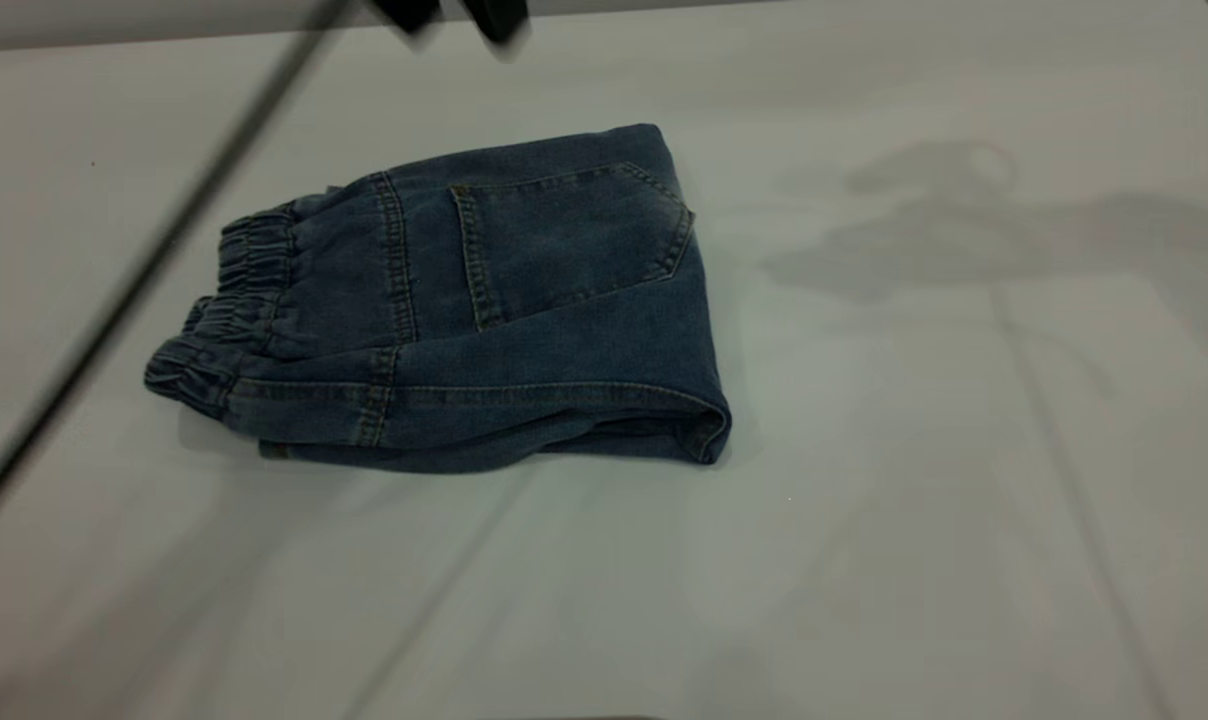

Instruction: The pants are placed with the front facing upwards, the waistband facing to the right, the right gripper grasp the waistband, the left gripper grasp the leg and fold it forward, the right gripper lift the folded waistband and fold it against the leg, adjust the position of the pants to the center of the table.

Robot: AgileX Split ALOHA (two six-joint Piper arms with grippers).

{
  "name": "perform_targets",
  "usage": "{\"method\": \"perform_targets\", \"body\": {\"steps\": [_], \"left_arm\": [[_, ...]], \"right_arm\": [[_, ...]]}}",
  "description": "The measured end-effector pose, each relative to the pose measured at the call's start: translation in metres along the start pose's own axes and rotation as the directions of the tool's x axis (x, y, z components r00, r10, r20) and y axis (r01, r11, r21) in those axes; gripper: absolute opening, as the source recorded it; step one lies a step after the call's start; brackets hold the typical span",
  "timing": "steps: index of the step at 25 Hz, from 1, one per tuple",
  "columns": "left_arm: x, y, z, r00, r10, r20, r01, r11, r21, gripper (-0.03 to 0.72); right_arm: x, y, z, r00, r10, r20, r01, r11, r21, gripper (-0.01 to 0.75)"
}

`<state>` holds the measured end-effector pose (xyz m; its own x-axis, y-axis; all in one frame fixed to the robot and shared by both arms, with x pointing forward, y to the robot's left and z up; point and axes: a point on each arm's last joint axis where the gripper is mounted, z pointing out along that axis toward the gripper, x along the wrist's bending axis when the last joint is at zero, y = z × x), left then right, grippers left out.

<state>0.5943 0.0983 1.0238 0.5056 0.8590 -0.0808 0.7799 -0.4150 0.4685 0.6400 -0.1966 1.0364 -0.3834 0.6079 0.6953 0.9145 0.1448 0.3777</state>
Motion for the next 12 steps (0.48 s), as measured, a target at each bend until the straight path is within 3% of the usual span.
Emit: {"method": "perform_targets", "body": {"steps": [6, 12], "left_arm": [[-0.004, -0.002, -0.098, 0.994, 0.098, -0.057, -0.104, 0.987, -0.12, 0.419], [-0.009, -0.032, -0.178, 0.989, 0.125, -0.083, -0.134, 0.984, -0.121, 0.419]], "right_arm": [[0.045, -0.011, -0.052, 0.978, -0.094, 0.185, 0.097, 0.995, -0.005, 0.497], [0.101, -0.036, -0.112, 0.92, -0.134, 0.37, 0.172, 0.982, -0.074, 0.496]]}}
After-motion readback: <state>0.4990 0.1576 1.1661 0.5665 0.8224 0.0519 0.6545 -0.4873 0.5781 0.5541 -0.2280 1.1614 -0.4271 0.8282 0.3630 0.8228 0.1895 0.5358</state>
